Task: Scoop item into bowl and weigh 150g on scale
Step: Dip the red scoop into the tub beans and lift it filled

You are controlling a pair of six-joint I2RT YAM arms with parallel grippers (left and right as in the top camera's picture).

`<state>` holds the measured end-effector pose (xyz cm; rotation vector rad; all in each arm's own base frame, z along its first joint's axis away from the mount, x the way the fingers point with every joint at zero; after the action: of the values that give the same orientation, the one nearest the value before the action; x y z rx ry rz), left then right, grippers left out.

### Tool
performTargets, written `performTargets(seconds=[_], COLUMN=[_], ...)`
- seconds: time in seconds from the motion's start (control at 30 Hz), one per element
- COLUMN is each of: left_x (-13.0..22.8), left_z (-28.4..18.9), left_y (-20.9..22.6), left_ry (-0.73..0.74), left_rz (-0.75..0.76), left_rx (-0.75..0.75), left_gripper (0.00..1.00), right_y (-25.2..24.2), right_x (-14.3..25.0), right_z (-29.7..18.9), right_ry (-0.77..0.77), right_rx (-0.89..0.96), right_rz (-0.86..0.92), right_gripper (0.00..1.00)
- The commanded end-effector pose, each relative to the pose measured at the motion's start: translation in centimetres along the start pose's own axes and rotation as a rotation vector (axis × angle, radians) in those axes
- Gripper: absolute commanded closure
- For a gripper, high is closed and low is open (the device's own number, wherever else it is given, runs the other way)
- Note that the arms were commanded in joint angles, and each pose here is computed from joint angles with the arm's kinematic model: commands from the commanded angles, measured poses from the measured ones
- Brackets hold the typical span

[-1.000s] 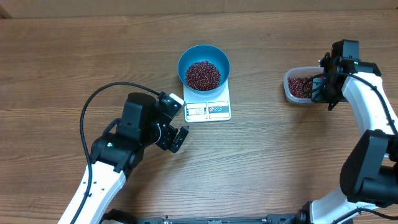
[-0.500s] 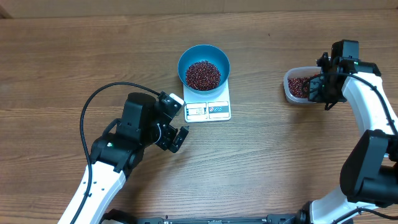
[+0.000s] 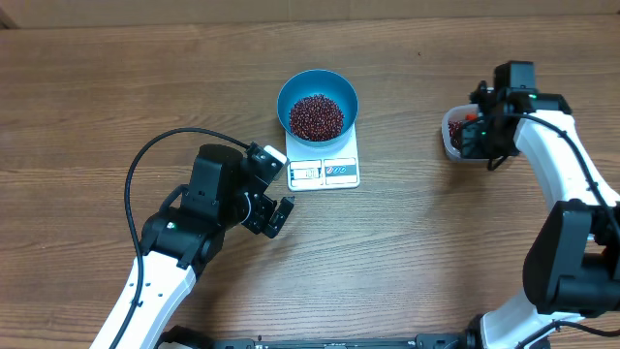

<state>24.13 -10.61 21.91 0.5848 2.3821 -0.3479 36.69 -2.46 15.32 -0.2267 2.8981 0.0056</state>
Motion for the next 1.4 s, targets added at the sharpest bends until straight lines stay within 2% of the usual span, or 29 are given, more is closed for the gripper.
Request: performTargets(seconds=[0.0,0.6,1.03,1.37], left_x=[0.3,0.3,0.3,0.3], left_z=[0.3,0.3,0.3,0.3], left_y=[-0.1,-0.1,-0.1,-0.1], left_ry=[0.013,0.012,0.013,0.013], left_rz=[0.022,0.022,0.022,0.022], left_rx=[0.014,0.014,0.014,0.014], left_gripper=[0.01,0.01,0.00,0.01], right_y=[1.3,-1.1,-2.3,-3.4], right_x=[-0.1,0.9,1.8,2.4], right_z=[0.7,0.3,2.8,2.3], right_ry=[-0.004,-0.033,-0.008,-0.032], right_rx=[-0.101,-0.287,-0.498,-0.585], right_rz=[-0.047,0.080,0.200,0.271], right_gripper=[0.96,0.96,0.96,0.96])
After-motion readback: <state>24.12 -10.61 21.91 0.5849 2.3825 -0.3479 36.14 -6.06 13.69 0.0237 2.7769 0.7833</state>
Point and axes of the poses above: each gripper's point midway between its finger pads, its own z axis out along the fingers, its own y axis along the line the jaws close on, x = y × z, the point moved 8 cm from there along -z, back along the fingers, and after that the axes turned 9 degrees about -z, right-handed, at the moved point
